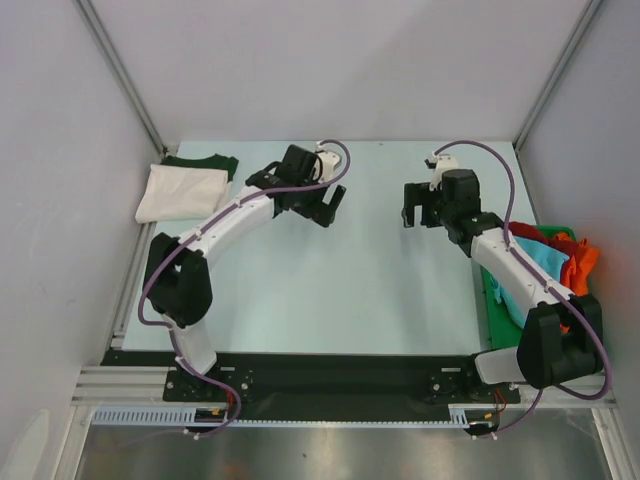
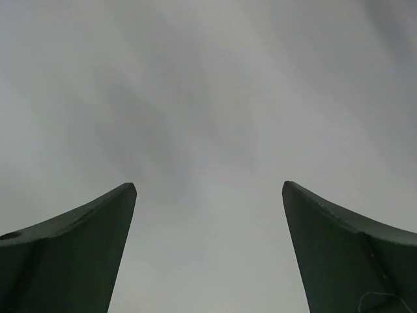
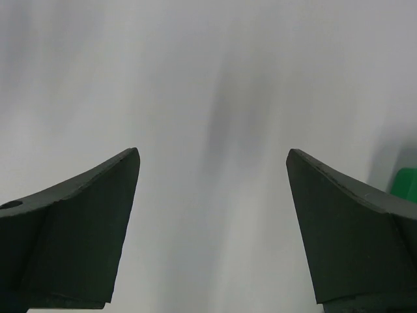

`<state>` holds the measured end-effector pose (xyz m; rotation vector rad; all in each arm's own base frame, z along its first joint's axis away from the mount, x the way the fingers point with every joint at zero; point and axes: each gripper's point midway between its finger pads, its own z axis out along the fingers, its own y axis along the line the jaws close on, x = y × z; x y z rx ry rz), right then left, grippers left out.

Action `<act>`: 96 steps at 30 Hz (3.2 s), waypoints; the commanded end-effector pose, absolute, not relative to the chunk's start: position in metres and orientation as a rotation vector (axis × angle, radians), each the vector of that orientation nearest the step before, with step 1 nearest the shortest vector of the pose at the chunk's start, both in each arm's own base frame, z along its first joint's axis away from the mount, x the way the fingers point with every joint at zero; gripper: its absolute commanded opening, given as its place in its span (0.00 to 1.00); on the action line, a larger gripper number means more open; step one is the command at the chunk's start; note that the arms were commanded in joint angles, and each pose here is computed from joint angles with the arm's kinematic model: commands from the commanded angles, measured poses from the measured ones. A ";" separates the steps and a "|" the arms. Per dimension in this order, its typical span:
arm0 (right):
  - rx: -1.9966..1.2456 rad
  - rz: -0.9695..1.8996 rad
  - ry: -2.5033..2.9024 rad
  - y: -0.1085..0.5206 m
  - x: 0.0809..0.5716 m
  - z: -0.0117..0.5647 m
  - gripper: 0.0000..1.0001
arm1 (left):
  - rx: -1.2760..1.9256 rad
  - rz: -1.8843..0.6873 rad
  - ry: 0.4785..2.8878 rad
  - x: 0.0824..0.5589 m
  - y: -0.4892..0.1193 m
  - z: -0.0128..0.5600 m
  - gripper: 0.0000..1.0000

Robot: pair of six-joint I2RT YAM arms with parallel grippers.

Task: Fold and stack the t-shirts
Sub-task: Grab the tshirt from the pile

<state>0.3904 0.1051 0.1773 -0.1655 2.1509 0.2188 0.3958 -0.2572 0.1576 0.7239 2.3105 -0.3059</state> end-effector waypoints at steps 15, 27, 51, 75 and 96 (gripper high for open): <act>-0.230 -0.083 2.135 -0.033 0.369 0.220 0.90 | 0.858 -0.388 2.239 0.376 -0.243 0.169 1.00; -0.337 -0.168 2.256 -0.045 0.323 0.191 0.60 | 0.814 -0.333 2.357 0.387 -0.225 0.137 0.94; -0.372 -0.184 2.373 -0.064 0.370 0.122 0.58 | 0.906 -0.246 2.299 0.375 -0.237 0.141 0.96; -0.300 -0.192 2.382 -0.081 0.382 0.108 0.19 | 0.896 -0.228 2.313 0.383 -0.239 0.137 0.96; -0.563 -0.216 1.744 0.000 0.399 0.379 0.00 | 0.723 -0.011 2.287 0.409 -0.197 0.151 1.00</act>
